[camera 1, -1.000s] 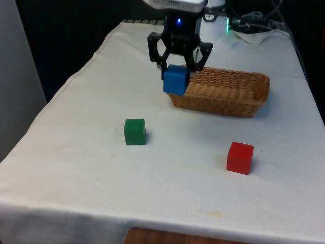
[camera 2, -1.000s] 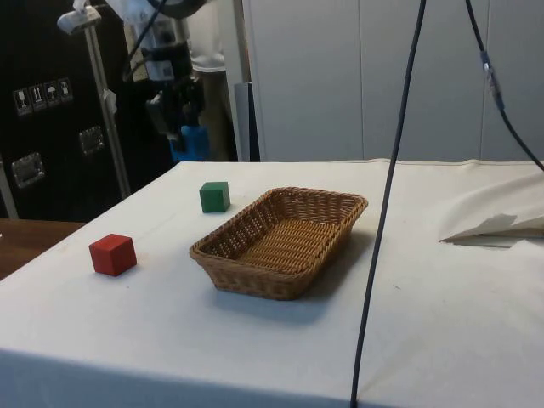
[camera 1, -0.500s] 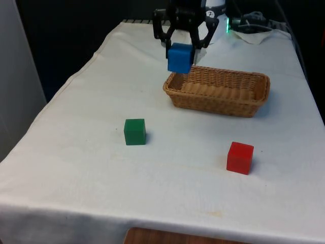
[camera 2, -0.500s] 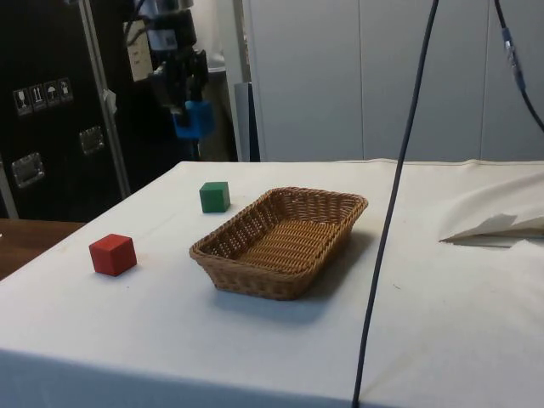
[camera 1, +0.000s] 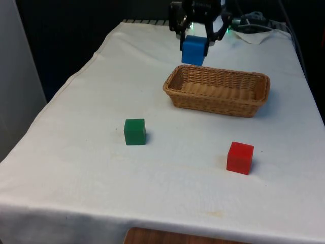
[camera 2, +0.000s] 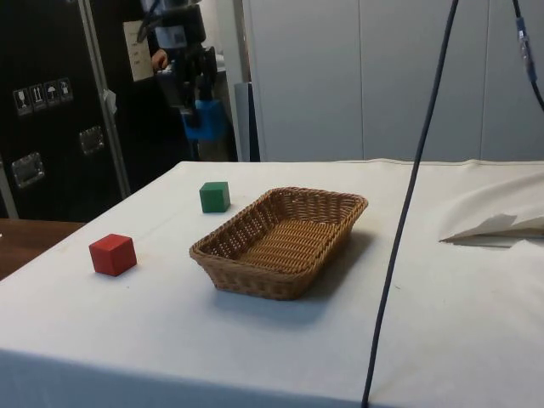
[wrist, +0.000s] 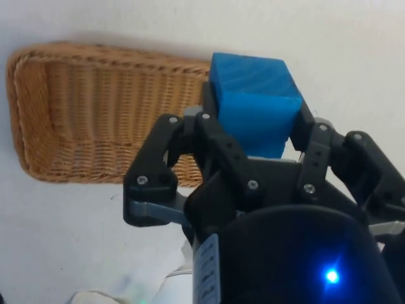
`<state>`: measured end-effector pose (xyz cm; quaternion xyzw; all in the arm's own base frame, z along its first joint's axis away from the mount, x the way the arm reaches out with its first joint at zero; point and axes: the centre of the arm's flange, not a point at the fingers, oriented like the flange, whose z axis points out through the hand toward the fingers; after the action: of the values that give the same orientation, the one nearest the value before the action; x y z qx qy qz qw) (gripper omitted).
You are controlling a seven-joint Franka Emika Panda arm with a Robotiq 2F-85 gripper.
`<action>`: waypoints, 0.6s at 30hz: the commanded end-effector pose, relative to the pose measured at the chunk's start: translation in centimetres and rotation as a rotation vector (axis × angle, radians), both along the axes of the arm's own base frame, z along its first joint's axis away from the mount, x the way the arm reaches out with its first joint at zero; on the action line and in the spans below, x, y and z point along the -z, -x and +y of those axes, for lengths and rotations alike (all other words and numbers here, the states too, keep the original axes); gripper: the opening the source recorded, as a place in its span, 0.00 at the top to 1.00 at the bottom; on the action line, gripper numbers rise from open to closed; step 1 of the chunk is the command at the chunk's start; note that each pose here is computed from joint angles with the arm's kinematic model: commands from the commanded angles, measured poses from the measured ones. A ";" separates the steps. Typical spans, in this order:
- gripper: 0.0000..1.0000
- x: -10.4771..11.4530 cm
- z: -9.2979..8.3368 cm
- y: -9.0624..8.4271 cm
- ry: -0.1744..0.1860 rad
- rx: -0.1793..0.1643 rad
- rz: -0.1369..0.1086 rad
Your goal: Pick up the blue cube and place it into the basket.
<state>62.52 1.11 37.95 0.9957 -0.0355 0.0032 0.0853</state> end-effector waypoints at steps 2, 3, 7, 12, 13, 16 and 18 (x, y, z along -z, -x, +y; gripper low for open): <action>0.97 -0.3 0.6 0.6 0.009 -0.002 -0.006; 0.97 -0.3 0.8 0.8 0.011 -0.002 -0.005; 0.97 -0.4 1.8 1.8 0.017 -0.007 0.000; 0.97 -0.6 3.2 3.2 0.025 -0.013 0.003; 0.97 -0.5 3.4 3.5 0.027 -0.014 0.004; 0.97 -0.6 3.8 4.0 0.028 -0.015 0.004; 0.97 -0.5 4.2 4.4 0.029 -0.016 0.004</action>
<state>58.41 5.10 38.38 0.9949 -0.0265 -0.0020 0.0970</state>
